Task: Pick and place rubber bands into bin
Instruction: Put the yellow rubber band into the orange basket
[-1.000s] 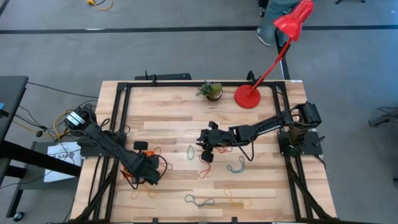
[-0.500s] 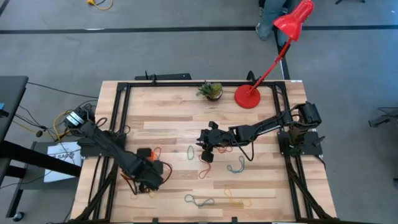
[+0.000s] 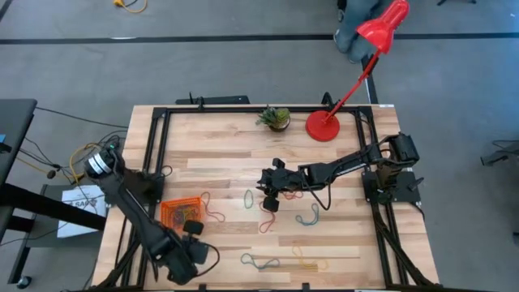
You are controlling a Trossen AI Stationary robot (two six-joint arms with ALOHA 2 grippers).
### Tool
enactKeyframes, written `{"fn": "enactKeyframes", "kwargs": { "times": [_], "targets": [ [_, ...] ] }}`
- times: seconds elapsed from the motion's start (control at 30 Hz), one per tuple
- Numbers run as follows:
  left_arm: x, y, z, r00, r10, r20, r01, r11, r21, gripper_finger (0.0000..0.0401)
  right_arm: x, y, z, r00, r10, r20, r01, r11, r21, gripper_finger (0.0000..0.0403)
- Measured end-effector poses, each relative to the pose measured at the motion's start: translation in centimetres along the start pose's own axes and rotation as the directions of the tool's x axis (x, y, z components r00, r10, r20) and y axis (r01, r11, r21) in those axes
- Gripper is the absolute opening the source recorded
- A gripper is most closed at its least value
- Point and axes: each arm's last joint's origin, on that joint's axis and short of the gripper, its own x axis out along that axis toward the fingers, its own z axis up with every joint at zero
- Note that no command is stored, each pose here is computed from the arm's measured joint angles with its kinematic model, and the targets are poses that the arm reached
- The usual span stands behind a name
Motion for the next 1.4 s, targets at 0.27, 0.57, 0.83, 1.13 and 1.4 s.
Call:
{"fn": "enactKeyframes", "kwargs": {
  "times": [0.27, 0.57, 0.83, 1.13, 1.4],
  "targets": [
    [5.0, -1.1, -0.5, 0.985, 0.076, -0.152, -0.074, 0.997, 0.017, 0.0089, 0.0, 0.0, 0.0, 1.000, 0.000, 0.001, 0.000, 1.000, -0.007, 0.0079],
    [6.2, -0.9, -0.7, 0.975, 0.135, -0.174, -0.137, 0.991, -0.002, 0.0089, 0.2, -0.9, 0.2, 1.000, -0.020, 0.002, 0.020, 1.000, 0.007, 0.0079],
    [6.2, -0.8, -0.7, 0.972, 0.153, -0.178, -0.145, 0.988, 0.055, 0.0089, 0.3, -1.6, 0.3, 0.999, -0.035, 0.002, 0.035, 0.999, 0.019, 0.0079],
    [6.2, -0.1, -0.4, 0.967, 0.105, -0.230, -0.107, 0.994, 0.007, 0.0089, 0.3, -1.5, 0.3, 0.999, -0.034, 0.002, 0.034, 0.999, 0.019, 0.0079],
    [6.1, 0.5, -0.6, 0.954, 0.185, -0.237, -0.178, 0.983, 0.050, 0.0089, 0.3, -1.5, 0.3, 0.999, -0.034, 0.002, 0.034, 0.999, 0.019, 0.0079]
  ]
}}
